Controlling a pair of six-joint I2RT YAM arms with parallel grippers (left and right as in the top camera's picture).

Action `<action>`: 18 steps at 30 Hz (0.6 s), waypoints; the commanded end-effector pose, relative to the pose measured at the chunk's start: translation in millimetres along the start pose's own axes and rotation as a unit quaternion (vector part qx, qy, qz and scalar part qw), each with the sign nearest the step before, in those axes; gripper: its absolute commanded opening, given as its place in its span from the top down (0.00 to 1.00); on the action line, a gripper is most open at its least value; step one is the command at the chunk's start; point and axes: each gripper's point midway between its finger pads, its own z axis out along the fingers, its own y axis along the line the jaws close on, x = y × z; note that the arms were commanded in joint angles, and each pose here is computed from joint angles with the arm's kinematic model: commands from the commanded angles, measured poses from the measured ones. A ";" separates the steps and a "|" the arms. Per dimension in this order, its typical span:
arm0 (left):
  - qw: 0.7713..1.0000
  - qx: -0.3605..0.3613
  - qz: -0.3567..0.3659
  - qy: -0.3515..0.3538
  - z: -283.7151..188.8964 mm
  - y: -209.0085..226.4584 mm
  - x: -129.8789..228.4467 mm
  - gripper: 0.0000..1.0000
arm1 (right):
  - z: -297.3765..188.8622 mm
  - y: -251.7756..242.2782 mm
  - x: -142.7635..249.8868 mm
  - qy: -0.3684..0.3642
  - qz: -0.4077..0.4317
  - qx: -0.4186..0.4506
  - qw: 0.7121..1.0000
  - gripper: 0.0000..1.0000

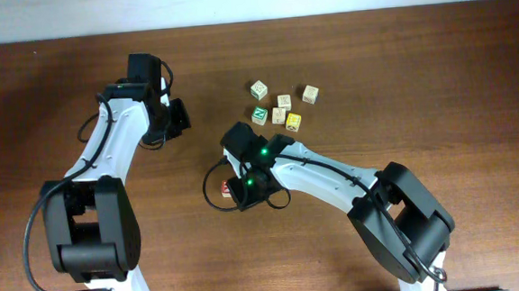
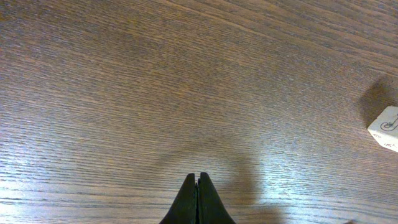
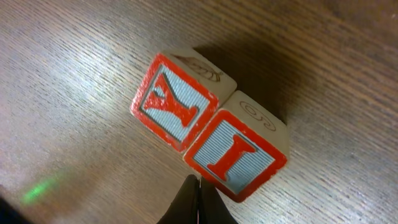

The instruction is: Rotate 3 blocks

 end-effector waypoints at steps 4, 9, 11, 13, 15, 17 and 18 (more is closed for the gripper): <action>1.000 -0.006 0.001 0.000 1.1 0.5 -0.3 1.00 | -1.1 -3.6 -2.4 -0.007 0.002 0.008 1.000 0.96; 1.000 -0.008 0.000 0.005 1.1 1.4 2.2 1.00 | -46.5 -2.6 -19.6 -0.061 -0.028 0.044 0.997 0.96; 1.000 -0.009 0.000 0.007 1.1 1.8 3.3 1.00 | -81.8 -20.0 -33.3 -0.112 -0.014 0.093 0.989 0.96; 1.000 -0.009 0.000 0.006 1.1 1.8 2.6 1.00 | -111.4 -50.7 -43.3 -0.148 0.023 0.132 0.980 0.96; 1.000 -0.008 0.000 0.002 1.1 1.2 1.1 1.00 | -117.0 -76.4 -47.9 -0.151 0.045 0.144 0.977 0.96; 1.000 -0.007 0.000 0.003 1.1 1.0 1.2 1.00 | -114.0 -95.6 -50.9 -0.144 0.045 0.154 0.976 0.96; 1.000 -0.008 0.000 0.003 1.1 1.1 1.4 1.00 | -109.7 -105.1 -53.1 -0.140 0.043 0.159 0.976 0.96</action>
